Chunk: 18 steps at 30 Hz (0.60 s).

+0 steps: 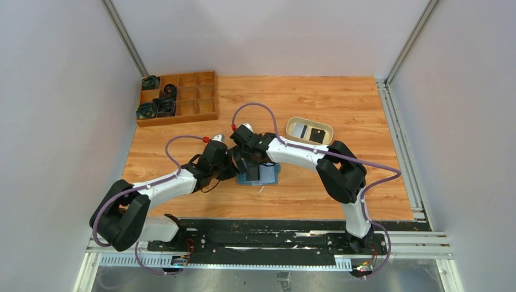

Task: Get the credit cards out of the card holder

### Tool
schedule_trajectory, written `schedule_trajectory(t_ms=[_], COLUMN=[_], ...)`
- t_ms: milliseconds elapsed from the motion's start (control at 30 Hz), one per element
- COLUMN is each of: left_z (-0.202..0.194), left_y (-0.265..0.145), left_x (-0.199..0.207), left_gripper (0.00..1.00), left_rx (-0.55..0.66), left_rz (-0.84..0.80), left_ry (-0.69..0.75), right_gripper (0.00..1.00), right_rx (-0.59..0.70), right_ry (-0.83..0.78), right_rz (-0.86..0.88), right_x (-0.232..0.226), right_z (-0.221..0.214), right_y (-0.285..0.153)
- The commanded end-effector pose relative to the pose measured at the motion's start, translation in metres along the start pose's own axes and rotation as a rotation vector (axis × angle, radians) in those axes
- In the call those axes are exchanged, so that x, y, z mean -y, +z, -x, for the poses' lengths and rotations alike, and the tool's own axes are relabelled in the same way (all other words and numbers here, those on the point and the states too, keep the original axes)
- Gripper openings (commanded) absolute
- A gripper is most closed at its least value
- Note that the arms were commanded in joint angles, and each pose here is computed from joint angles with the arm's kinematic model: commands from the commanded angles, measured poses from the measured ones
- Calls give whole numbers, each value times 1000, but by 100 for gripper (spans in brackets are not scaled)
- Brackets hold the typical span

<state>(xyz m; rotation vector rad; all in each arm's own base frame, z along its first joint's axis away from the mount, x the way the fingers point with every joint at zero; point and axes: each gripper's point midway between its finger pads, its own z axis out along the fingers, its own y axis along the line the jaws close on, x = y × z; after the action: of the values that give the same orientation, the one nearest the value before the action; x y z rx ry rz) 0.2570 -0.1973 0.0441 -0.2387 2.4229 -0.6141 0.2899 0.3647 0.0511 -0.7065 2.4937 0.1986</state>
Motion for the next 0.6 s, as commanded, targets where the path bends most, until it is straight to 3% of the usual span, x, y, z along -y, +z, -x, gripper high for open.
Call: schedule_trajectory(t_ms=[0,300,567], left_z=[1,-1,-1], left_y=[3,3,2], left_x=[-1,-3,-6], left_gripper=[0,0,0], left_rx=[19,15,16], left_rz=[-3,3,18], left_ry=[18,22,32], right_gripper=[89,94,98], right_rx=[-82,-62,105], right_ry=[-105,-159,-183], right_rz=[-126,-151,-89], right_x=[23,15,-12], right_z=[-22,-15,33], right_y=[4,9,7])
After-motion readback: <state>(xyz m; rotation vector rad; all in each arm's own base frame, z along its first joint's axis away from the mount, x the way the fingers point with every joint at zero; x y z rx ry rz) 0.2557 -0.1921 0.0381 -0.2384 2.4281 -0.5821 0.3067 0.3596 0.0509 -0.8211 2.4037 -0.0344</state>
